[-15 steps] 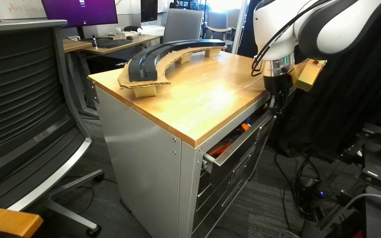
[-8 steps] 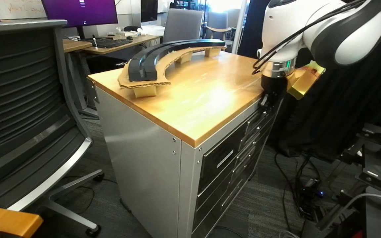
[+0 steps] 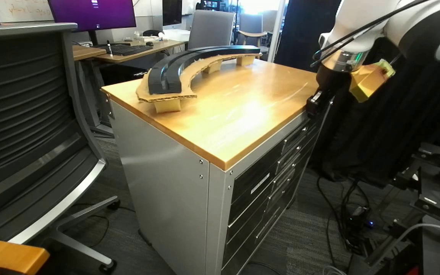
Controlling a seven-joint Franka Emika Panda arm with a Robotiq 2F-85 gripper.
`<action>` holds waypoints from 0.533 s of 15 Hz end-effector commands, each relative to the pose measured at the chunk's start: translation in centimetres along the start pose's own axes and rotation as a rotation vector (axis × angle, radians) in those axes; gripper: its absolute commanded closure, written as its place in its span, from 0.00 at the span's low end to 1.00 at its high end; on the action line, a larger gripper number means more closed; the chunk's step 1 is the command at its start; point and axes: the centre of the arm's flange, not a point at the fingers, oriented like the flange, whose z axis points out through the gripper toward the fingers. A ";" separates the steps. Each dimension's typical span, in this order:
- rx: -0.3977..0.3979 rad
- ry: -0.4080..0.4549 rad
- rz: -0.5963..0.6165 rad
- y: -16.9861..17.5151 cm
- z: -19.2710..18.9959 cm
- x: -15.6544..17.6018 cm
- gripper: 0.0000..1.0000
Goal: Put the screwdriver in the drawer and then close the drawer
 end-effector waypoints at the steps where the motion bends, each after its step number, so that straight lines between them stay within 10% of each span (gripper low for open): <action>1: 0.045 0.060 -0.020 3.7 -8.2 0.4 0.28; 5: 0.060 0.048 -0.077 4.4 -15.5 2.4 0.01; 8: 0.142 -0.043 -0.157 4.3 -21.7 3.6 0.00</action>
